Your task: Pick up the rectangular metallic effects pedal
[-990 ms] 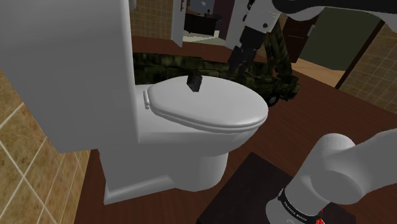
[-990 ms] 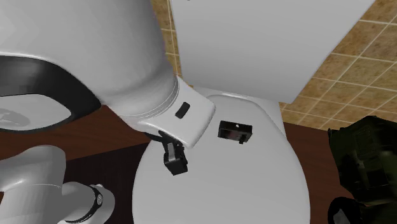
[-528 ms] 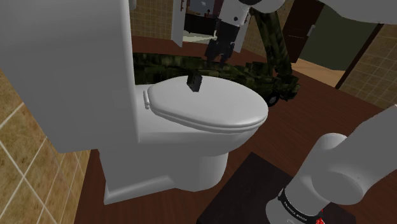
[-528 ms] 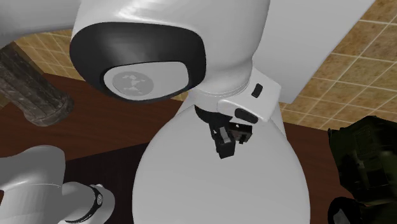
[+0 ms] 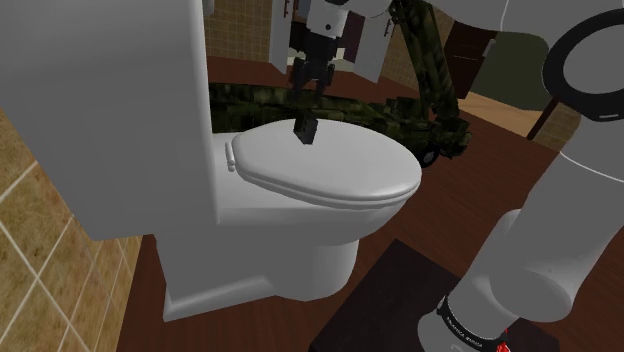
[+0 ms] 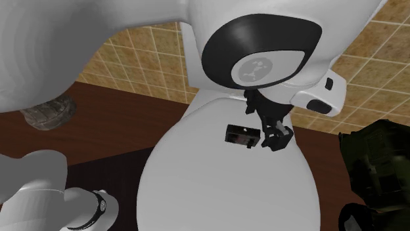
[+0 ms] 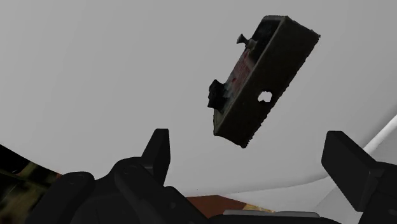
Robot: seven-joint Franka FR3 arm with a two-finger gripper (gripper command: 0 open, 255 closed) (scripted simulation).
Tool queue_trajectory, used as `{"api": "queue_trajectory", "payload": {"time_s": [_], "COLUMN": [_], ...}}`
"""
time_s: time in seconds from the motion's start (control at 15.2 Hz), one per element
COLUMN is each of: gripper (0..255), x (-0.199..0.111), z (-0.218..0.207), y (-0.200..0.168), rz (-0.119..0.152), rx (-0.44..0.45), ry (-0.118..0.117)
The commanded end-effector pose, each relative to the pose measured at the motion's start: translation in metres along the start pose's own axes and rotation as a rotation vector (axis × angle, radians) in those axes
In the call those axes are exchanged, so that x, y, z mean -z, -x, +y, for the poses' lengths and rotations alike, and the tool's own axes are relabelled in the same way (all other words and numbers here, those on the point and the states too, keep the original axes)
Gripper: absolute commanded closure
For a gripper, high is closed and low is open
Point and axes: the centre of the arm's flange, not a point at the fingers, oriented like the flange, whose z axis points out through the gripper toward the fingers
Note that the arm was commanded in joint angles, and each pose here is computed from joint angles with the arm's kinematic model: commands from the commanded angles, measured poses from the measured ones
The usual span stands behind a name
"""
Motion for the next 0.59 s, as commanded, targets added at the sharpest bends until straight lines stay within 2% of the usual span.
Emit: {"api": "queue_trajectory", "payload": {"time_s": [0.0, 0.33, 0.46, 0.53], "gripper": [0, 0, 0, 255], "x": [-0.009, -0.039, -0.039, -0.04], "z": [-0.001, 0.002, 0.002, 0.002], "y": [-0.004, -0.002, -0.002, -0.002], "rz": [-0.002, -0.002, -0.002, -0.002], "rx": [0.001, 0.001, 0.001, 0.001], "ry": [-0.001, -0.001, -0.001, -0.001]}}
